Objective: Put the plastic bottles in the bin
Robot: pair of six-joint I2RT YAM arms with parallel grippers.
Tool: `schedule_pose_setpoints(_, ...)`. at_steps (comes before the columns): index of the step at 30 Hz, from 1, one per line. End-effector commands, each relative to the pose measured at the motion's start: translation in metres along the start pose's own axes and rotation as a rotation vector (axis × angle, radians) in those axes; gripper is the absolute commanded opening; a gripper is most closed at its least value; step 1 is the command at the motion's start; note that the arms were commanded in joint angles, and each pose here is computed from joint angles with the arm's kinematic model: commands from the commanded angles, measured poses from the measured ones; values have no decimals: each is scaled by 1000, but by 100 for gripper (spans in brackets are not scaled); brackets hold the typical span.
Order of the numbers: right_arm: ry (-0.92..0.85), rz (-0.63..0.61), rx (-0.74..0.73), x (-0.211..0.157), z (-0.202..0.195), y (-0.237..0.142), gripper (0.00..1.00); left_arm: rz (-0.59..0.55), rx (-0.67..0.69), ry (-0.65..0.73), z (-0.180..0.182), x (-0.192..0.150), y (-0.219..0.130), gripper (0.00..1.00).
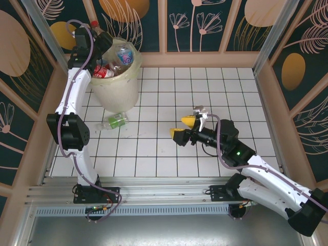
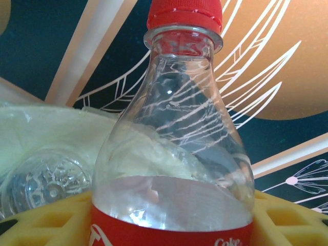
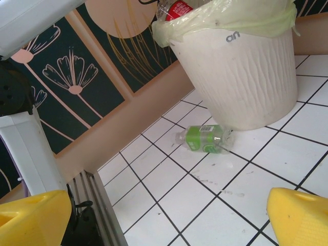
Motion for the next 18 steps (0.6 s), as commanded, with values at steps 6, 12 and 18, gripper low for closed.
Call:
schedule_pose_setpoints(6,-1,-22,14,-1,1,-1,99,94,-1,-15,5,-18,-1,70)
schedule_pose_setpoints(12,-3,-18,14,-1,1,-1,99,51,40,66,4,0,-14,89)
schedule_pose_setpoints(18,-1,-21,11,-2,-1,-1,99,-52,22,192,-14,39,-44,98)
Point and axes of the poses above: each hand's point on the last joint's axis, 136 mm out from that joint toward the fingers, its own y axis out along the fingers, its own z axis along the line the jaws close on, x = y × z, the point moved 2 cm from there along -y, back along the fingers, and after that the axes turned 15 degrees about y, right-handed, at the moved point
